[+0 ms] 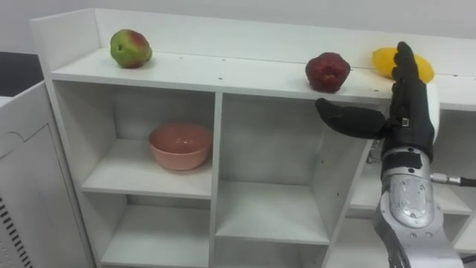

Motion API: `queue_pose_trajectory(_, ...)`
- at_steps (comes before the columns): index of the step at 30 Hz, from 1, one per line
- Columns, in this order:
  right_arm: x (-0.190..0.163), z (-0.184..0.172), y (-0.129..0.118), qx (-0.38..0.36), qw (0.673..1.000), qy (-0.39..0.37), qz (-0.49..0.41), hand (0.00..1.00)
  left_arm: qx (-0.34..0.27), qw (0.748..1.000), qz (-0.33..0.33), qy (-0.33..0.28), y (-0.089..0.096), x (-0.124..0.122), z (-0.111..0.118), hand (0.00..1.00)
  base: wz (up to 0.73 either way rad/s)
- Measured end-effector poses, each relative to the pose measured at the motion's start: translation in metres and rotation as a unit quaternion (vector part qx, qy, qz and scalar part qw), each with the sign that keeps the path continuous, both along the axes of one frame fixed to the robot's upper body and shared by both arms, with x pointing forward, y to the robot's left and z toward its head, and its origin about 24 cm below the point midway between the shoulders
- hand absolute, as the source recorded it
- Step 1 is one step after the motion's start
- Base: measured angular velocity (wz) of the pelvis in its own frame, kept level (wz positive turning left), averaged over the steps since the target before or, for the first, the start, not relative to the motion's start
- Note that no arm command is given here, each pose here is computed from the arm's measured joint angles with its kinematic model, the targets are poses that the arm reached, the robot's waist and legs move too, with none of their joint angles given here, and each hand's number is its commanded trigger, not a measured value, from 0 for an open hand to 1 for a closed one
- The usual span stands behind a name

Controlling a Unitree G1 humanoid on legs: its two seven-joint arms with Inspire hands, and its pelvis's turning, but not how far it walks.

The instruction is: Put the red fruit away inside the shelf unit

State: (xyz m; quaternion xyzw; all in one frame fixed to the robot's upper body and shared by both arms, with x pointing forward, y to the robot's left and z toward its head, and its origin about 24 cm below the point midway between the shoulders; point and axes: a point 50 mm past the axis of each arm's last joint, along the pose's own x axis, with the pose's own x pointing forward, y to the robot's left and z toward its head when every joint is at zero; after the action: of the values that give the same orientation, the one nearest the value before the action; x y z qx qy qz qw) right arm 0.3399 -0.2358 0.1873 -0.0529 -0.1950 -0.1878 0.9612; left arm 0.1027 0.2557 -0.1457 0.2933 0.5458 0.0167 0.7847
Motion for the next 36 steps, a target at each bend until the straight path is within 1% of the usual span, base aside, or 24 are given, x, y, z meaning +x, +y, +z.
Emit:
queue_pose_trajectory(5, 0.002, 0.009, 0.003, 0.008, 1.0, -0.014, 0.007, 0.0, 0.001, 1.0, -0.002, -0.004, 0.0, 0.002, 0.001, 0.0, 0.0)
queue_pose_trajectory(10, 0.003, 0.021, 0.007, 0.005, 0.999, -0.034, 0.013, 0.0, 0.003, 1.0, -0.006, -0.02, 0.001, 0.009, 0.004, 0.0, 0.0)
queue_pose_trajectory(19, 0.005, 0.028, 0.008, -0.001, 0.999, -0.042, 0.016, 0.0, 0.007, 1.0, -0.006, -0.022, 0.003, 0.01, 0.006, 0.0, 0.0)
queue_pose_trajectory(25, 0.005, 0.028, 0.009, -0.003, 0.999, -0.04, 0.02, 0.0, 0.005, 1.0, -0.006, -0.021, 0.003, 0.01, 0.006, 0.0, 0.0)
queue_pose_trajectory(36, 0.009, 0.022, 0.014, -0.02, 0.998, -0.013, 0.058, 0.0, -0.012, 1.0, -0.008, 0.001, 0.002, 0.008, 0.004, 0.0, 0.0)
